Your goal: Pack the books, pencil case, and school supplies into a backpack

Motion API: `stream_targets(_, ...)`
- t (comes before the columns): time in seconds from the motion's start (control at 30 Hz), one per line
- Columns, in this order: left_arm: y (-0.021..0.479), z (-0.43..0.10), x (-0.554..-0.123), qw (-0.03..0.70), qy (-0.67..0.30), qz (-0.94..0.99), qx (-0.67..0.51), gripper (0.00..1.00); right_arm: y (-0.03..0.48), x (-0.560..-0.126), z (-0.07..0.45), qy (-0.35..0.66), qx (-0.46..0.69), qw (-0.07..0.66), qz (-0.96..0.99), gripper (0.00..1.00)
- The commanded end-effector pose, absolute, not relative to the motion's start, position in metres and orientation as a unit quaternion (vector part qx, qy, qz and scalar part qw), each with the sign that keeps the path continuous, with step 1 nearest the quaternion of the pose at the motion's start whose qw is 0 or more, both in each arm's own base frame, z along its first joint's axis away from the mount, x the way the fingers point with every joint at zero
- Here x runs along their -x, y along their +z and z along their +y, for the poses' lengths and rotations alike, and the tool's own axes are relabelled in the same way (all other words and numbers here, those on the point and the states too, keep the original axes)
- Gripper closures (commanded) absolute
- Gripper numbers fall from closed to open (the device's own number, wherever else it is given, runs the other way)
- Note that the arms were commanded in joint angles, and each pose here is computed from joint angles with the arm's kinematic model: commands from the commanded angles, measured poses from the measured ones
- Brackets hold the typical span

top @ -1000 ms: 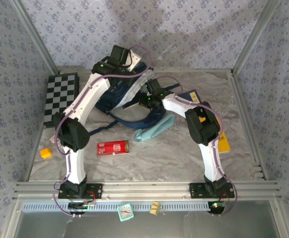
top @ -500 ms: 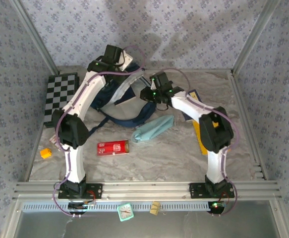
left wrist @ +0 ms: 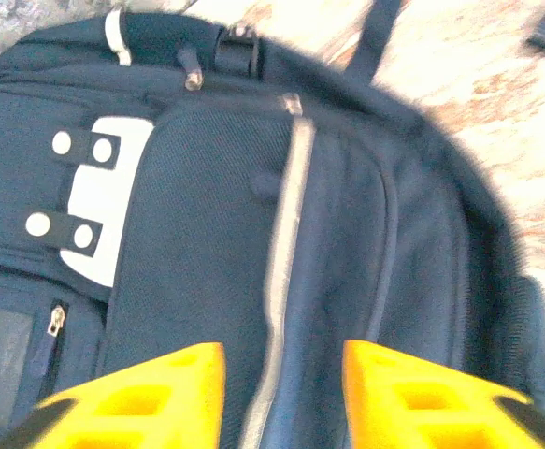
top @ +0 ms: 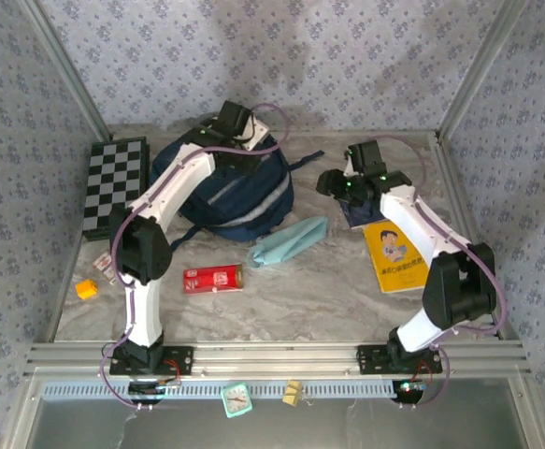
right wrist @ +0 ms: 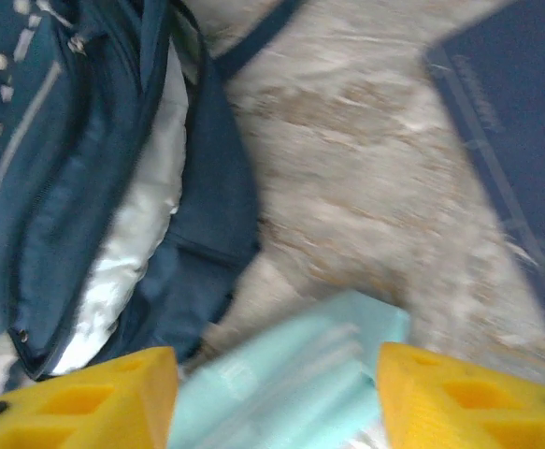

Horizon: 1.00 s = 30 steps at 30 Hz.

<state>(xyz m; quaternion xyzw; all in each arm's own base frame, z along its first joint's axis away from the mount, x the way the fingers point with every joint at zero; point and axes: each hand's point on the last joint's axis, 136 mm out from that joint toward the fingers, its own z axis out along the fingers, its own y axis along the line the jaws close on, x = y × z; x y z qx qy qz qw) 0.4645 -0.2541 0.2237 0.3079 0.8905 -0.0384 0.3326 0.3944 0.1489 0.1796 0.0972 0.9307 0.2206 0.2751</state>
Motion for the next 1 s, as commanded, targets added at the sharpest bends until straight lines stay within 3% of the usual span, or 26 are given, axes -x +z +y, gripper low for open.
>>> stream_targets(0.0,0.273,-0.277,-0.440,0.369,-0.137,0.889,-0.234,0.50,0.174,-0.366,0.109,0.171,-0.140,0.257,0.941,0.33)
stream_targets(0.13,0.270,-0.313,-0.412,0.355,-0.240,0.894,-0.135,0.44,0.151,-0.346,0.050,0.111,-0.218,0.244,0.938,0.25)
stream_targets(0.27,0.250,-0.372,-0.366,0.316,-0.330,0.882,-0.111,0.42,0.140,-0.325,-0.013,0.056,-0.309,0.244,0.918,0.15)
stream_targets(0.5,0.202,-0.436,-0.314,0.240,-0.373,0.892,-0.082,0.42,0.107,-0.293,-0.081,0.034,-0.432,0.224,0.873,0.03)
stream_targets(0.83,0.154,-0.474,-0.294,0.213,-0.381,0.898,-0.061,0.42,0.054,-0.278,-0.113,0.015,-0.486,0.163,0.858,0.00)
stream_targets(0.97,0.144,-0.471,-0.297,0.218,-0.355,0.908,-0.049,0.42,0.028,-0.281,-0.094,0.078,-0.486,0.134,0.860,0.00)
